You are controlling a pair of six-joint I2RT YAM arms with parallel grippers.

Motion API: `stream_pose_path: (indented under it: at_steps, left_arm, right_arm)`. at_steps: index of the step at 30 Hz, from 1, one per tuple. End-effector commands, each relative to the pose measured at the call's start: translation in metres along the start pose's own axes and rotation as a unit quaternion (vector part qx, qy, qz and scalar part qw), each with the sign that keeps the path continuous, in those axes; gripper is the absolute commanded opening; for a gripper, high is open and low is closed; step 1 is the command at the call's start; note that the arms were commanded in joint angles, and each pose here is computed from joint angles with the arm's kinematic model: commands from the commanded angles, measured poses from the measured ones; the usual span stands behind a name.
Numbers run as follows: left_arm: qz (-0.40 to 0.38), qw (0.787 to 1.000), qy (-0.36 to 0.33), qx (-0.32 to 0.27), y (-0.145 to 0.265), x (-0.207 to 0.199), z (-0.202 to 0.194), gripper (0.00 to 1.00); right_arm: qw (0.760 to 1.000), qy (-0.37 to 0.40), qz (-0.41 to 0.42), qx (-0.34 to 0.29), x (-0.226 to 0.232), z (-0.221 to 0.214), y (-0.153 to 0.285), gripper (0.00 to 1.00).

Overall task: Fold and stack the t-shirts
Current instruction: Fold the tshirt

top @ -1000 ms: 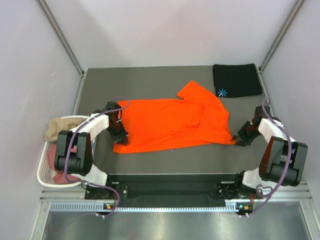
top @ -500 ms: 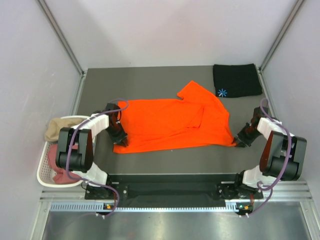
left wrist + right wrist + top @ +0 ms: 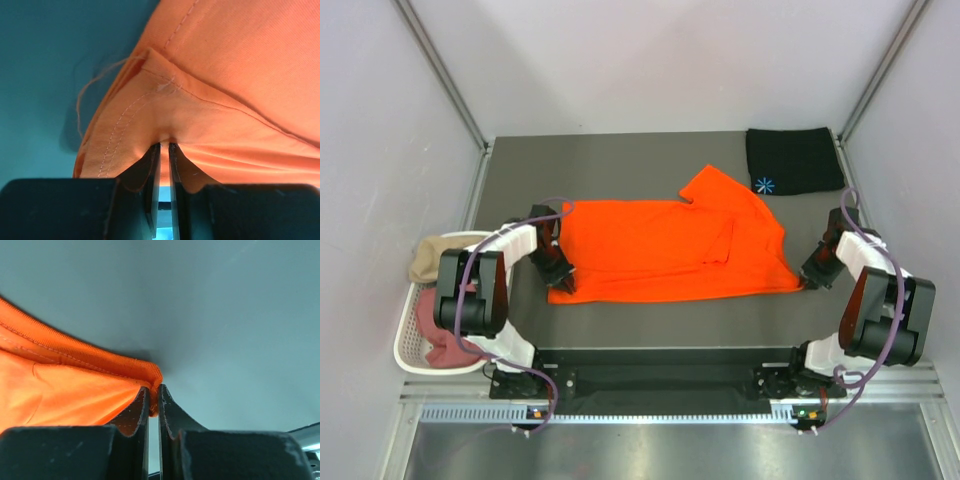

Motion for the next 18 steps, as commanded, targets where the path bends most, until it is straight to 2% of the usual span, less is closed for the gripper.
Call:
stream_pose_path:
  at_steps: [1,7,8,10,12,14,15,18]
  left_arm:
    - [0.088,0.996,0.003,-0.001,-0.034,0.034,-0.001,0.17]
    - [0.058,0.998,-0.001,-0.024,-0.011,0.022,0.005,0.18]
    - [0.054,0.998,-0.004,-0.028,-0.006,0.020,0.006,0.25]
    - [0.033,0.998,-0.009,-0.045,0.013,0.011,0.010,0.31]
    - [0.013,0.997,-0.015,-0.069,0.033,0.005,0.013,0.36]
    - [-0.002,0.996,-0.016,-0.088,0.049,0.000,0.016,0.37]
    - [-0.010,0.995,-0.017,-0.096,0.055,-0.003,0.016,0.38]
    - [-0.029,0.993,-0.018,-0.116,0.069,-0.005,0.015,0.37]
  right_arm:
    - [0.997,0.011,-0.064,-0.041,-0.017,0.018,0.004,0.00]
    - [0.998,0.021,-0.063,-0.008,-0.014,0.003,0.001,0.01]
    - [0.998,0.023,-0.063,-0.008,-0.014,0.002,0.004,0.01]
    - [0.998,0.025,-0.063,-0.009,-0.014,0.002,0.007,0.05]
    - [0.997,0.029,-0.063,-0.016,-0.013,0.006,0.011,0.07]
    - [0.997,0.035,-0.061,-0.021,-0.012,0.011,0.014,0.09]
    - [0.997,0.039,-0.062,-0.020,-0.012,0.011,0.016,0.16]
    - [0.997,0.051,-0.052,-0.027,-0.006,0.016,0.026,0.27]
Point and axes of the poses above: each gripper's point midway between its finger pads, its own y axis back along the fingers, its own x axis along the line the jaws close on, z = x × y, the point moved 4 cm from there along y, back along the fingers, and after that the axes turned 3 degrees about y, right-handed, at the moved point
